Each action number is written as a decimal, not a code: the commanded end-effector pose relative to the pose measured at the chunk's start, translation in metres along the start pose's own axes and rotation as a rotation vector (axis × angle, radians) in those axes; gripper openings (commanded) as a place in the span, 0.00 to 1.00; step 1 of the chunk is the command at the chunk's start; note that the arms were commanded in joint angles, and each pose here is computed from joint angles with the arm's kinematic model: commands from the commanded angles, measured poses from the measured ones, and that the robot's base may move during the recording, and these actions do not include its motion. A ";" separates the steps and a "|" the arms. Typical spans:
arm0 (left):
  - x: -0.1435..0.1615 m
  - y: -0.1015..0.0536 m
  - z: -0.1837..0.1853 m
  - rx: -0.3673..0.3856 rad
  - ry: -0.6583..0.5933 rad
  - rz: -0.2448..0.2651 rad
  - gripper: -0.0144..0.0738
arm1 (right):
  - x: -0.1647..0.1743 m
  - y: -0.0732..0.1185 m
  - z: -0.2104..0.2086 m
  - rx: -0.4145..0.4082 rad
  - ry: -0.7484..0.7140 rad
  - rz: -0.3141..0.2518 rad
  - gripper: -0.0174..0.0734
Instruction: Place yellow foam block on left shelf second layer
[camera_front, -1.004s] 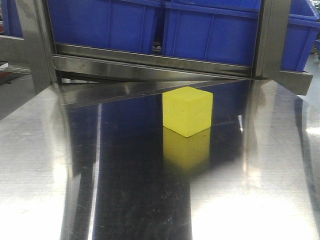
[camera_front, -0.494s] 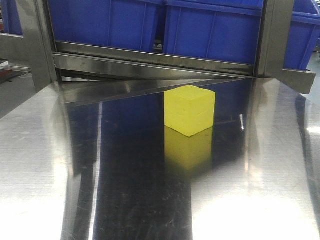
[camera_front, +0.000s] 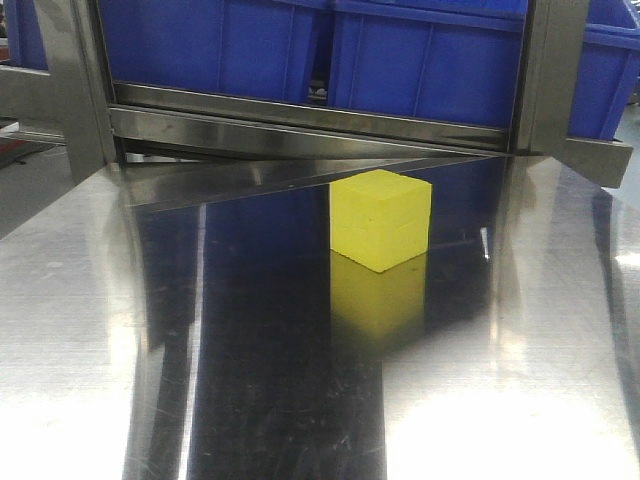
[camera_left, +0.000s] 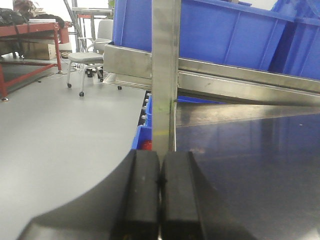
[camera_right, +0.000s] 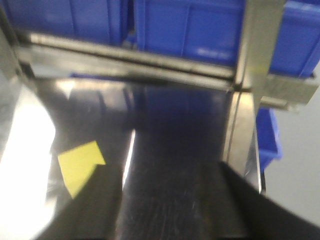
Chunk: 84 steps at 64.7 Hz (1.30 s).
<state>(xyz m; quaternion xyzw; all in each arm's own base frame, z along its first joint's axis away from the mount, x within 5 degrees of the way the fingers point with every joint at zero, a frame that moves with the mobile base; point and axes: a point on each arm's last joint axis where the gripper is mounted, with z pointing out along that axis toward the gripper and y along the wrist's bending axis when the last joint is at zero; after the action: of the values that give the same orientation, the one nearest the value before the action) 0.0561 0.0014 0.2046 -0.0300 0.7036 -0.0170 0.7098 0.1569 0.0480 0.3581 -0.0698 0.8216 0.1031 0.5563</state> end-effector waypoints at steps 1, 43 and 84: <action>0.002 -0.001 0.002 0.021 -0.046 -0.006 0.32 | -0.026 0.005 0.015 0.004 0.002 -0.025 0.89; 0.002 -0.001 0.002 0.021 -0.046 -0.006 0.32 | -0.059 0.074 0.145 -0.229 0.481 -0.356 0.87; 0.002 -0.001 0.002 0.021 -0.046 -0.006 0.32 | -0.020 0.100 0.226 -0.252 0.573 -0.428 0.87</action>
<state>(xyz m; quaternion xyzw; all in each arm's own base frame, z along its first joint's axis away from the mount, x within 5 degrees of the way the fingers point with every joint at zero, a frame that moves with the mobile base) 0.0561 0.0014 0.2046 -0.0300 0.7036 -0.0170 0.7098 0.3402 0.2042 0.2759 -0.3369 0.9106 0.0592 0.2320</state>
